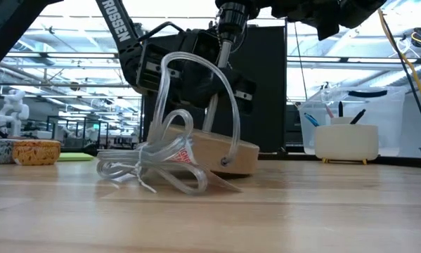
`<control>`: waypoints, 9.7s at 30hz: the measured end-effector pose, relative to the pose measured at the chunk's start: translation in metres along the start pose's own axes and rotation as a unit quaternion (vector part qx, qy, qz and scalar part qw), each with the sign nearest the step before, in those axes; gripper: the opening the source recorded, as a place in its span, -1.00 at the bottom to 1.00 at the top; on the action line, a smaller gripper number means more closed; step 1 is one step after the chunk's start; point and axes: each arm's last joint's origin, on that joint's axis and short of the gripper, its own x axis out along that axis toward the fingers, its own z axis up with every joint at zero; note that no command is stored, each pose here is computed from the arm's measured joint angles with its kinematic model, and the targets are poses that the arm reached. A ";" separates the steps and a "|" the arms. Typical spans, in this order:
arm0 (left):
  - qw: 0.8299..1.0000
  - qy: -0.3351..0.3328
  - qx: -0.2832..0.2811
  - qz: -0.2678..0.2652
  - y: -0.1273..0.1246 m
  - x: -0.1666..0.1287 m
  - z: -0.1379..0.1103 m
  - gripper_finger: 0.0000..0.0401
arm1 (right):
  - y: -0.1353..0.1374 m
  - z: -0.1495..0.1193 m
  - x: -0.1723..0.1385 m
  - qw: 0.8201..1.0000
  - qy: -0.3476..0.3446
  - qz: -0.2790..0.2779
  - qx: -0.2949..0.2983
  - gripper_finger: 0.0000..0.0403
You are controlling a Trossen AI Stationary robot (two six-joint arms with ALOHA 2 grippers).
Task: Screw lightbulb
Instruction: Remove the lightbulb from the lamp
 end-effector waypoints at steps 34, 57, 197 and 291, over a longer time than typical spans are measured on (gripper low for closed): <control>0.943 0.092 -0.119 0.298 0.007 -0.004 -0.015 -0.02 | -0.002 -0.003 -0.001 0.998 0.027 -0.031 0.048 -0.30; 0.920 0.095 -0.161 0.343 0.011 -0.023 -0.018 0.62 | -0.002 -0.004 -0.002 0.997 0.035 -0.041 0.056 -0.30; 0.842 0.193 -0.250 0.436 -0.075 0.007 -0.038 -1.00 | -0.009 -0.011 -0.009 0.995 0.048 -0.032 0.075 -0.31; 0.833 0.160 -0.277 0.452 -0.071 0.003 -0.037 -1.00 | 0.096 0.047 -0.022 0.822 0.281 -0.471 0.154 0.61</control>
